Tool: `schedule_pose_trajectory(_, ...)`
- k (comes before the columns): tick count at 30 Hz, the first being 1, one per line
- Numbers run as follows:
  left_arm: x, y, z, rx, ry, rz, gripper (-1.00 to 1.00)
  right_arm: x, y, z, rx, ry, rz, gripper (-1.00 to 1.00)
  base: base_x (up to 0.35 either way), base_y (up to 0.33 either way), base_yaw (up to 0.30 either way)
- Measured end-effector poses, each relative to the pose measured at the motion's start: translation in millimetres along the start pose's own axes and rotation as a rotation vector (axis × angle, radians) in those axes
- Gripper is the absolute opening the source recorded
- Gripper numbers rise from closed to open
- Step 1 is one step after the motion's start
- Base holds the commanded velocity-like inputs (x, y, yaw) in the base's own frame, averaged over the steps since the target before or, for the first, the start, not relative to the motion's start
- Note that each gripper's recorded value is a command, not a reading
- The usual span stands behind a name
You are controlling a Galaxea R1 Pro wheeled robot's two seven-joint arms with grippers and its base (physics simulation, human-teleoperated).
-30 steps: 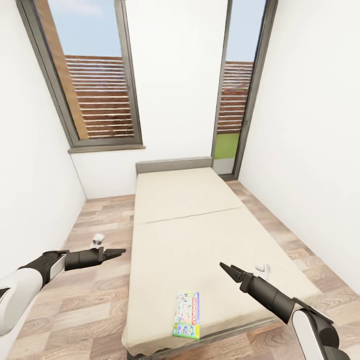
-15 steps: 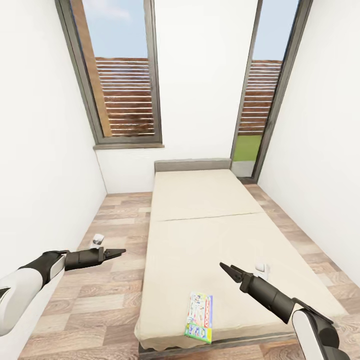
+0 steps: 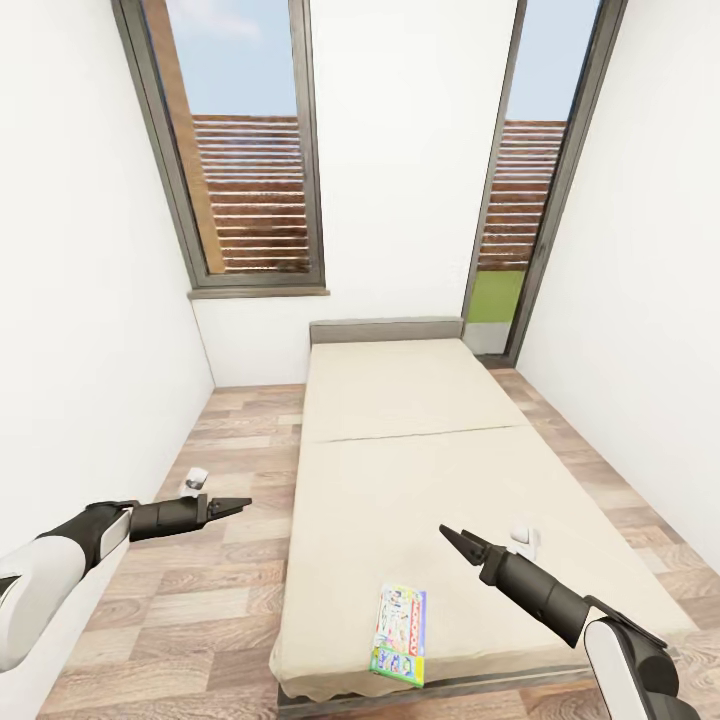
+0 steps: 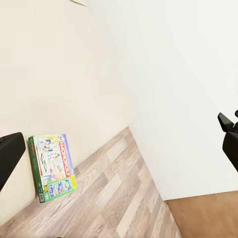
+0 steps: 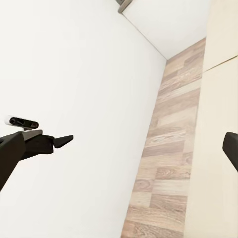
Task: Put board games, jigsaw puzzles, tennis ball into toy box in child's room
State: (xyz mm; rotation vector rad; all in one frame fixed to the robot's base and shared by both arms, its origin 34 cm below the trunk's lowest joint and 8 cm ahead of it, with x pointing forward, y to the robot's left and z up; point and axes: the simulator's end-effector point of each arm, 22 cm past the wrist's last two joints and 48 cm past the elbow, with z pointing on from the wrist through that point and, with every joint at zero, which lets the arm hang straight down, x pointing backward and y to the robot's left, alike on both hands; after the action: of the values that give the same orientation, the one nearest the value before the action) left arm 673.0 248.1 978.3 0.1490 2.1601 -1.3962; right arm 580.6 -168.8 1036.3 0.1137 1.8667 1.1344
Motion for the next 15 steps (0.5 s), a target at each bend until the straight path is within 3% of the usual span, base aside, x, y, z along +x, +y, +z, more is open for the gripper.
schedule_pose_trajectory(15, -5.8, -8.5, -3.3, 0.004, -0.009, 0.017, 1.0, -5.4, 7.4, -1.6, -0.011, -0.012, -0.012, 1.0, 0.0, 0.0, 0.0)
